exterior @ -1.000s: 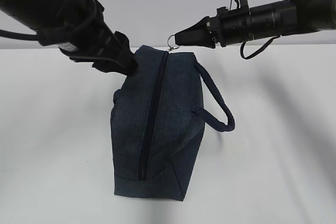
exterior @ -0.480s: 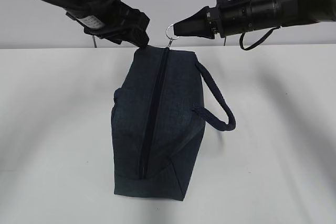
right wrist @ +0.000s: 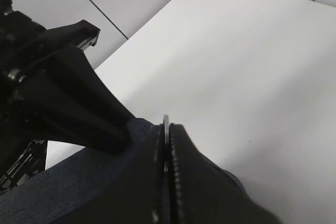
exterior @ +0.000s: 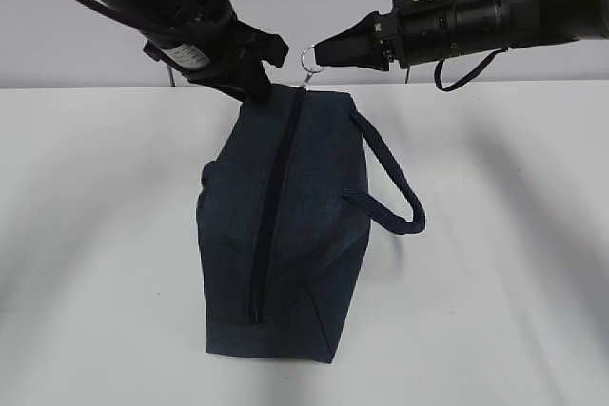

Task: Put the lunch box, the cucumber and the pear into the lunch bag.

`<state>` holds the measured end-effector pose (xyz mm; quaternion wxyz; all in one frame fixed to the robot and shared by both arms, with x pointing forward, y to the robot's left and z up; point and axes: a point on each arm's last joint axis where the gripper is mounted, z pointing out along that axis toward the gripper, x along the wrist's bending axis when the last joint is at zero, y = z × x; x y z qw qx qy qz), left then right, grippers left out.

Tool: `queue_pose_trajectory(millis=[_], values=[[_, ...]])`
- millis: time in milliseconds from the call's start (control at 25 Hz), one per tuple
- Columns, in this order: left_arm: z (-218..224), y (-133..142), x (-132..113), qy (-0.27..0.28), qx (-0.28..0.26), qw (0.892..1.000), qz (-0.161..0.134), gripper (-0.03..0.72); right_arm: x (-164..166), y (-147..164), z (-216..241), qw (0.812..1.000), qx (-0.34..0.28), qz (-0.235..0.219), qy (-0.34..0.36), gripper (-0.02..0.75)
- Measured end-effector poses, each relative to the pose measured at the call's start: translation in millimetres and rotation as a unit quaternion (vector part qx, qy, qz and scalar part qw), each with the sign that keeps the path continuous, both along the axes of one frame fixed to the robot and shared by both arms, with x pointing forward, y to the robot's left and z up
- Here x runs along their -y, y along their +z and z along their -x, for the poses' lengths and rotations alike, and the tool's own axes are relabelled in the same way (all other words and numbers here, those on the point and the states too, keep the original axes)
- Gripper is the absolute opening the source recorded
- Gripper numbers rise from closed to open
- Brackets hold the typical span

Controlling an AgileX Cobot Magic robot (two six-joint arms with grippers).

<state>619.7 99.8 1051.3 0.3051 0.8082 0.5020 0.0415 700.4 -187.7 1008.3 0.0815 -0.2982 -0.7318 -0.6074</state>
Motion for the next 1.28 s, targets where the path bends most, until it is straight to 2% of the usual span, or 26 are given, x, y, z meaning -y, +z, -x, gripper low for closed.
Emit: queue_pose_trajectory(millis=[80,200,760,1040,1280], values=[[0.1,0.1,0.6,0.0,-0.002,1.0,0.004,0.036,0.0,0.0,0.0,1.0,0.0,0.0,0.0,0.0],[0.5,0.5,1.6,0.0,-0.004,1.0,0.01,0.017,0.0,-0.2,0.1,1.0,-0.001,0.001,0.0,0.0],[3.3,1.4,5.6,-0.048,0.005,0.999,0.016,0.011,0.4,-4.2,0.6,1.0,-0.002,0.014,0.006,0.0],[4.4,2.3,5.2,-0.062,0.008,0.998,0.012,0.01,-0.2,-37.0,-7.9,0.999,-0.036,0.014,0.005,0.0],[3.9,3.0,1.9,-0.065,0.007,0.998,0.012,0.006,-0.6,-46.3,-12.2,0.999,-0.05,-0.003,-0.008,0.0]])
